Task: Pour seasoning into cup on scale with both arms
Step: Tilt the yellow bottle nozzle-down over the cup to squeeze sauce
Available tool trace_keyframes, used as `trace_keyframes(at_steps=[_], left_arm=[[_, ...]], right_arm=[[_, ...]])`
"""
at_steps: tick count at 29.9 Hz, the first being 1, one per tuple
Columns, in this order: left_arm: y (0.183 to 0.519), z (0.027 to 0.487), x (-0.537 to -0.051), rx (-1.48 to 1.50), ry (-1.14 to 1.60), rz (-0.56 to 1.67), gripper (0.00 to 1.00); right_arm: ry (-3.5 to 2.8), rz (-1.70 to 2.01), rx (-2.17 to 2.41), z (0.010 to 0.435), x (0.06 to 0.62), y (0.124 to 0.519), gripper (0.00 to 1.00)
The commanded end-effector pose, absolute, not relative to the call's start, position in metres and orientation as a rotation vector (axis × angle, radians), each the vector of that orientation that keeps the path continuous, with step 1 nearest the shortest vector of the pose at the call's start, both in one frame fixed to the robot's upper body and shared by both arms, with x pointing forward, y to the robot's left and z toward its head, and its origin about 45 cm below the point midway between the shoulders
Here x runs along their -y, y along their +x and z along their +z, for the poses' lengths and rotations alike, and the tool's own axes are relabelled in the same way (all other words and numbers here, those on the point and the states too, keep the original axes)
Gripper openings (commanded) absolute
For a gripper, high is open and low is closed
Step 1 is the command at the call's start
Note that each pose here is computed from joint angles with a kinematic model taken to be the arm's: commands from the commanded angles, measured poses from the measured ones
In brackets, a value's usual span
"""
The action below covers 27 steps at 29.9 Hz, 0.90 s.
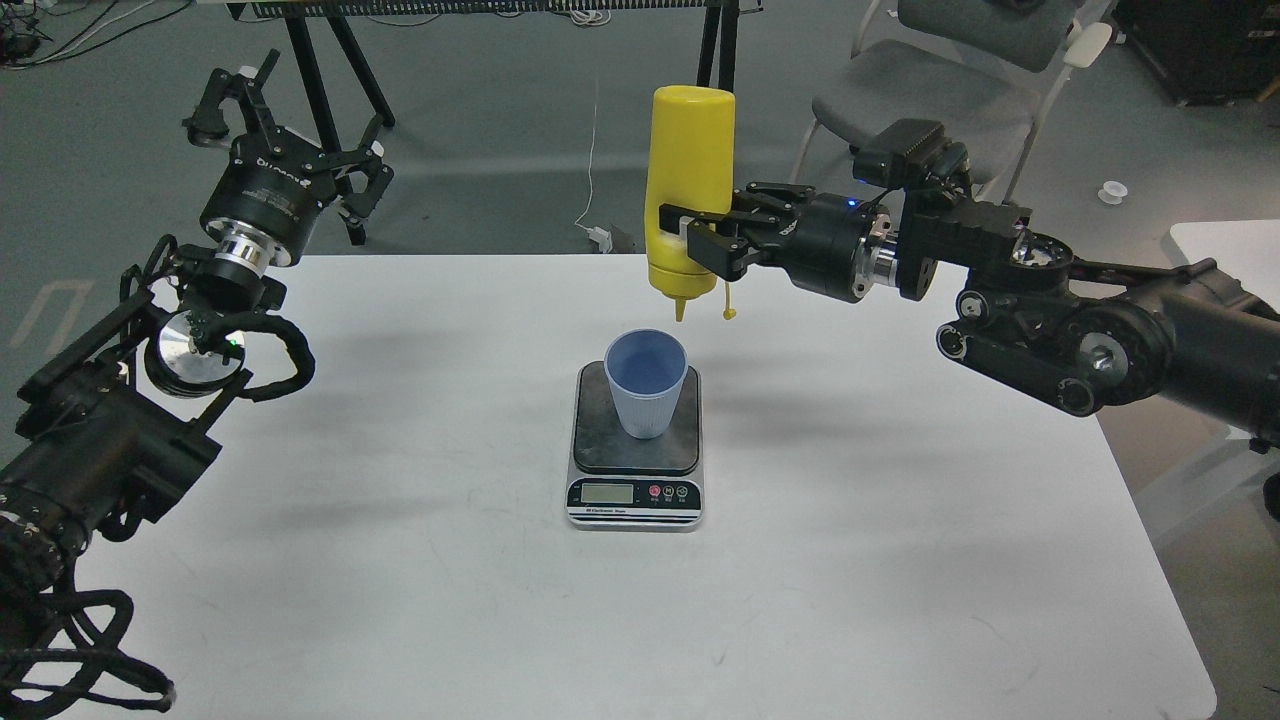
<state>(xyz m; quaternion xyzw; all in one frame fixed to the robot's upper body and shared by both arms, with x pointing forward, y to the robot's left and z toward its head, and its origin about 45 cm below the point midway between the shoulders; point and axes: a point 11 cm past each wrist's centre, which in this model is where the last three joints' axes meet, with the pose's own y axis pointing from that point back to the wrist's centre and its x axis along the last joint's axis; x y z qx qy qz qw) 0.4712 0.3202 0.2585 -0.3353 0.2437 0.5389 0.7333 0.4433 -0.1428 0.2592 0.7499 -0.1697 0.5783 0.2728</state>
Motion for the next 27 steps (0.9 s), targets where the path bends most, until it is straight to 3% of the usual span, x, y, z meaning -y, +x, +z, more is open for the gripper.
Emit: trace_keyframes(at_steps=[1,13,27], left_arm=[[0.472,0.268,-0.316,-0.528,-0.752,1.165,0.99],[0.471,0.272,-0.327,-0.509,-0.751,1.175,0.99],[0.471,0.272,-0.329,-0.507,-0.750,1.180,0.99]], right_arm=[[2.004,1.586,0.486,0.247,0.140,0.441,0.39],[2.061,1.564,0.482,0.218,0.115,0.429,0.39],[2.084,1.536,0.585,0.231,0.123,0.437,0.39]])
